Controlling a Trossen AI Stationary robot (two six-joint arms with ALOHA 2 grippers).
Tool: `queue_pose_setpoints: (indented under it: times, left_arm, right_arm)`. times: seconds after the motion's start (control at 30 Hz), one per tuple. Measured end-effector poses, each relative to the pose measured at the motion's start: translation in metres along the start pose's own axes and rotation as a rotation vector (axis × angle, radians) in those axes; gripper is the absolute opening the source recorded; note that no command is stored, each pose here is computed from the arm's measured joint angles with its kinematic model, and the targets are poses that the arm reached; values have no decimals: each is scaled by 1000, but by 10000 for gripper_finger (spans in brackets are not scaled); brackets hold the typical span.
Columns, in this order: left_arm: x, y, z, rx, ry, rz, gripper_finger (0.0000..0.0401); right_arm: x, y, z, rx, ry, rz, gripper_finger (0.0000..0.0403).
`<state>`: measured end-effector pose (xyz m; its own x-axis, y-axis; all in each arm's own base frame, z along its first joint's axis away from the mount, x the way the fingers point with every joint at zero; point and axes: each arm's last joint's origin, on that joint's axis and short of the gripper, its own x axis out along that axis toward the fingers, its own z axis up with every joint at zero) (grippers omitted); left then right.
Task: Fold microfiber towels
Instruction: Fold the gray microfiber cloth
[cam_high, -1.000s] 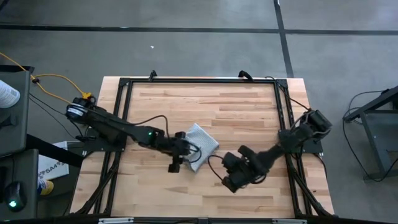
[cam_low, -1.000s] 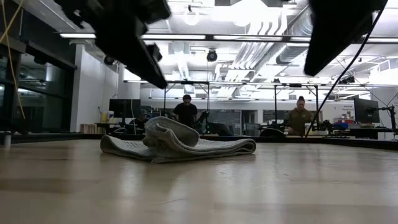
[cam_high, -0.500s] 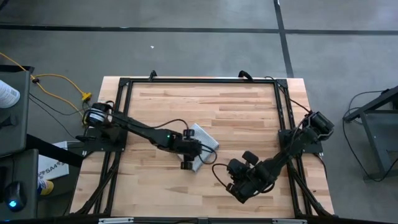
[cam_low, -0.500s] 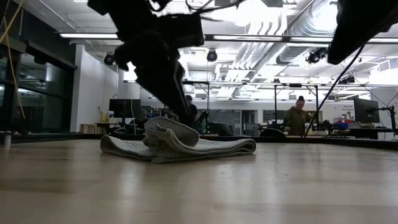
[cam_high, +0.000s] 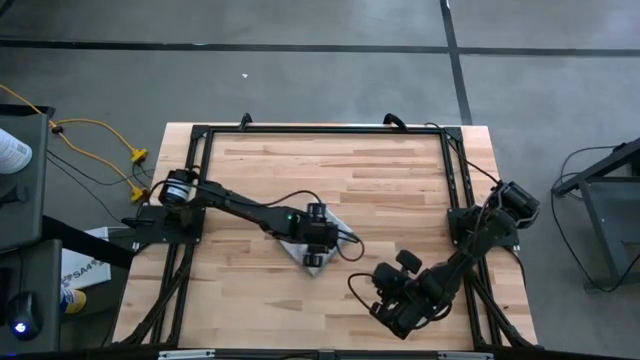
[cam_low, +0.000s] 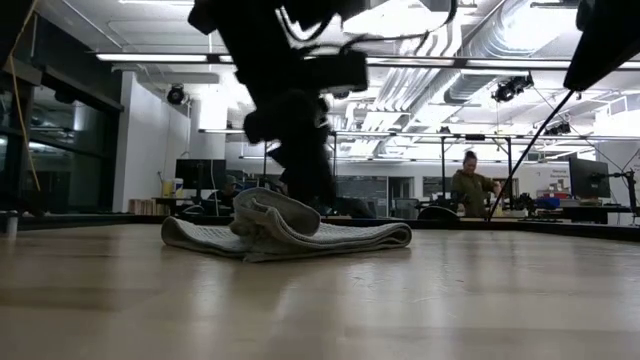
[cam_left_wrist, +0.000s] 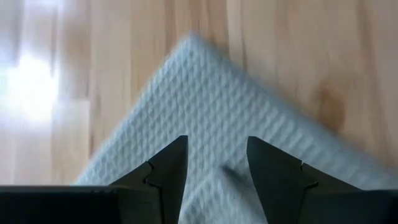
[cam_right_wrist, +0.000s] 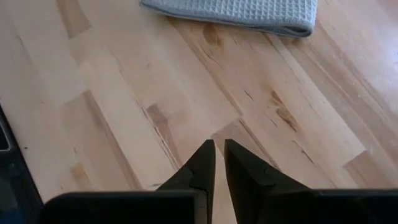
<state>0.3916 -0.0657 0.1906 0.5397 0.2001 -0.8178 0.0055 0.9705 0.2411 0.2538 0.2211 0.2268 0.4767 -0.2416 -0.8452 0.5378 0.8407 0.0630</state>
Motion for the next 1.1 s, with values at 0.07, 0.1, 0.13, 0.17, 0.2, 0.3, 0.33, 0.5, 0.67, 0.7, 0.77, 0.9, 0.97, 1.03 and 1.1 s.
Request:
queue_pose_setpoints:
  times: [0.07, 0.1, 0.13, 0.17, 0.2, 0.3, 0.33, 0.5, 0.67, 0.7, 0.77, 0.9, 0.97, 1.03, 1.1]
  left_arm:
    - [1, 1, -5, 7, 39, -1, 164]
    - [2, 3, -4, 0, 34, 1, 164]
    - [1, 3, -4, 0, 36, 1, 164]
    - [1, 3, -5, 3, 47, 1, 164]
    - [1, 5, -6, 2, 56, 4, 164]
    - [1, 5, -9, 3, 86, 1, 164]
    - [1, 5, -9, 3, 87, 0, 164]
    - [3, 4, -12, -9, 120, -20, 164]
    - [4, 3, -14, -5, 140, -27, 161]
    - [4, 3, -15, -8, 144, -26, 156]
    - [4, 3, -16, -19, 153, -25, 141]
    - [3, 3, -16, -27, 157, -29, 87]
    - [3, 3, -16, -39, 157, -30, 56]
    - [3, 3, -17, -58, 165, -28, 26]
    - [3, 3, -18, -74, 180, -25, 8]
  right_arm:
    - [-1, 1, -2, 10, -7, 5, 28]
    - [-2, 1, -3, 12, -7, 6, 28]
    - [-2, 1, -4, 13, -12, 5, 28]
    - [-3, 2, -5, 13, -17, 7, 28]
    - [-3, 2, -5, 15, -18, 9, 28]
    - [-3, 2, -5, 17, -19, 10, 28]
    - [-3, 2, -5, 18, -20, 11, 28]
    - [-3, 3, -5, 15, -22, 15, 28]
    - [-3, 3, -5, 15, -23, 17, 28]
    - [-3, 3, -5, 15, -23, 17, 28]
    - [-3, 3, -5, 16, -23, 18, 28]
    - [-3, 3, -4, 16, -25, 19, 28]
    - [-3, 3, -4, 14, -25, 19, 28]
    - [-3, 3, -4, 15, -25, 19, 28]
    - [-3, 3, -4, 14, -25, 19, 28]
